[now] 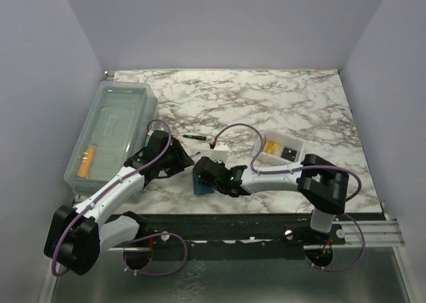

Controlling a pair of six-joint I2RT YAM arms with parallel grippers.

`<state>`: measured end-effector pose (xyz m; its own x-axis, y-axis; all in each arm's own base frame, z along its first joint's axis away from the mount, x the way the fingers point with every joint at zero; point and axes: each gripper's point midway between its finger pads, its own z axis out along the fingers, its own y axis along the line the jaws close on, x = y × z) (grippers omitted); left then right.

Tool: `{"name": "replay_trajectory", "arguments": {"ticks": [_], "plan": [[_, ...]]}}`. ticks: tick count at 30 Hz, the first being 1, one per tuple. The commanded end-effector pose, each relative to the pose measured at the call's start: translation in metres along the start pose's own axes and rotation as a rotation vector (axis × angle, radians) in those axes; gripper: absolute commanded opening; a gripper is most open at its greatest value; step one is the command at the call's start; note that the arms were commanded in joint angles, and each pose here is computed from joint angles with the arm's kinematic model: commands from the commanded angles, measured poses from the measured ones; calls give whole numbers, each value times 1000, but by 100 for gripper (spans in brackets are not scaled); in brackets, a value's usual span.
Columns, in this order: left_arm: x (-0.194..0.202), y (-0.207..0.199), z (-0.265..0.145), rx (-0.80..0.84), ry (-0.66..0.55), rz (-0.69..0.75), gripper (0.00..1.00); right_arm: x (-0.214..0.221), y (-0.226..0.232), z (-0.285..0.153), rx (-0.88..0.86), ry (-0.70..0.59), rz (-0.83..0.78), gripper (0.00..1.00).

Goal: Put the credit cards into the card holder
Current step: Close the card holder at the center of the board.

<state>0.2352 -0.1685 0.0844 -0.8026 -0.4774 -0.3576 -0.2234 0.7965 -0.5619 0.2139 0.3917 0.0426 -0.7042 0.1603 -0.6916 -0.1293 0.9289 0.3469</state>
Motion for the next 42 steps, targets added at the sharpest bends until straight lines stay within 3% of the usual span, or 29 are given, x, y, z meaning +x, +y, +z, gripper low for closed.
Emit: {"name": "replay_trajectory", "arguments": {"ticks": [1,9,12,14,18,27,33,42], "plan": [[3,-22,-18,98,50,58,59,39,-116,-25,275,372,-283,44],[-5,-51,-42,202,45,68,74,-64,-93,-49,101,327,-222,66],[6,-56,-36,244,112,75,75,-81,-93,-58,77,330,-219,76],[14,-61,-31,279,168,75,75,-89,-95,-63,64,342,-194,77],[18,-74,-28,346,215,80,75,-89,-107,-75,67,380,-139,80],[-6,-120,-55,475,168,123,76,-26,-122,-74,-74,480,-12,93],[-23,-150,-89,573,107,154,76,-31,-96,-44,-208,412,0,91],[-43,-181,-124,659,29,192,77,-94,-31,-19,-377,312,-132,87]]}}
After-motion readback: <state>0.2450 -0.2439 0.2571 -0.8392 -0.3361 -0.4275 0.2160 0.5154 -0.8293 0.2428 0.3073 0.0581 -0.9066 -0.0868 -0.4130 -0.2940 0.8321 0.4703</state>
